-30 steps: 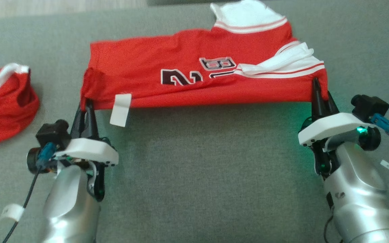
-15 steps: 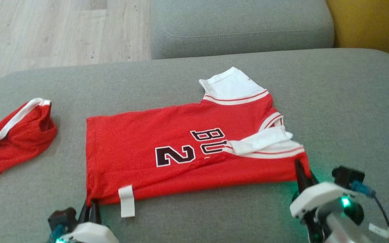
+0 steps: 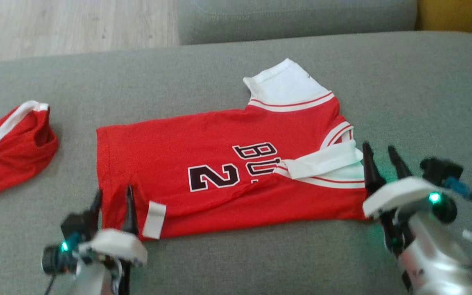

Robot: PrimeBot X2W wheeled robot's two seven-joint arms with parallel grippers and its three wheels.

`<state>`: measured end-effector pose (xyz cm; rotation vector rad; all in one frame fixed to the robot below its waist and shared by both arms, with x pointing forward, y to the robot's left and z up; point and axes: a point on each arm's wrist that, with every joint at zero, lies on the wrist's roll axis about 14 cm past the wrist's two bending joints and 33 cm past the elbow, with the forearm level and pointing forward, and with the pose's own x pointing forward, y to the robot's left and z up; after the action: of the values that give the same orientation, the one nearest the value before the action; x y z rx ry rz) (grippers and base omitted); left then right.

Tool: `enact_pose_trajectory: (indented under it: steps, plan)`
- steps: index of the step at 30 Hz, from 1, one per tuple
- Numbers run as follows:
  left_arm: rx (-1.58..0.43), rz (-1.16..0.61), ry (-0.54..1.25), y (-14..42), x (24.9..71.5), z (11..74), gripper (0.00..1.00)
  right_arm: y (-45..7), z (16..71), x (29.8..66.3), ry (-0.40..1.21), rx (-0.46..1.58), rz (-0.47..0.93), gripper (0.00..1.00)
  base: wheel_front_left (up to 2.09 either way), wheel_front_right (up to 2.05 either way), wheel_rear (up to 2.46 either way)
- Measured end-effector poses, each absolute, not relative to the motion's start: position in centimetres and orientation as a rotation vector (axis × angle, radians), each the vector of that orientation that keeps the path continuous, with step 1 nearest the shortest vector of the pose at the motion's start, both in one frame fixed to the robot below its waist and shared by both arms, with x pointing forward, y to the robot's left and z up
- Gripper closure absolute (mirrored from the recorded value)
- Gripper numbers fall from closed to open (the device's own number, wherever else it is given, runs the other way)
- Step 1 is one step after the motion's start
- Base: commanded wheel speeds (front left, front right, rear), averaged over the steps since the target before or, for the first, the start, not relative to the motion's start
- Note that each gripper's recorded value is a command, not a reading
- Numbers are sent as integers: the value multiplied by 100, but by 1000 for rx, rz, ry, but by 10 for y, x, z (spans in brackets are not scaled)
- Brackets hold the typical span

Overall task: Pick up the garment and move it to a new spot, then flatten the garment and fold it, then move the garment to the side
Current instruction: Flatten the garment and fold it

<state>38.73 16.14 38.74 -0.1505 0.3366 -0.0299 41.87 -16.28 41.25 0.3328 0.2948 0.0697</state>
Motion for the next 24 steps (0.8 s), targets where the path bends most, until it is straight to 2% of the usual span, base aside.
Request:
enact_pose_trajectory:
  steps: [7, 15, 24]
  plan:
    - [-99, -34, 256, 177, 445, 415, 0, -159, 437, 465, 220, 294, 106, 0, 0, 0, 0]
    - [40, -100, 385, 193, 498, 411, 0, -139, 453, 513, 180, 237, 184, 0, 0, 0, 0]
    - [69, -161, 568, 185, 501, 374, 0, -130, 437, 527, 222, 201, 219, 0, 0, 0, 0]
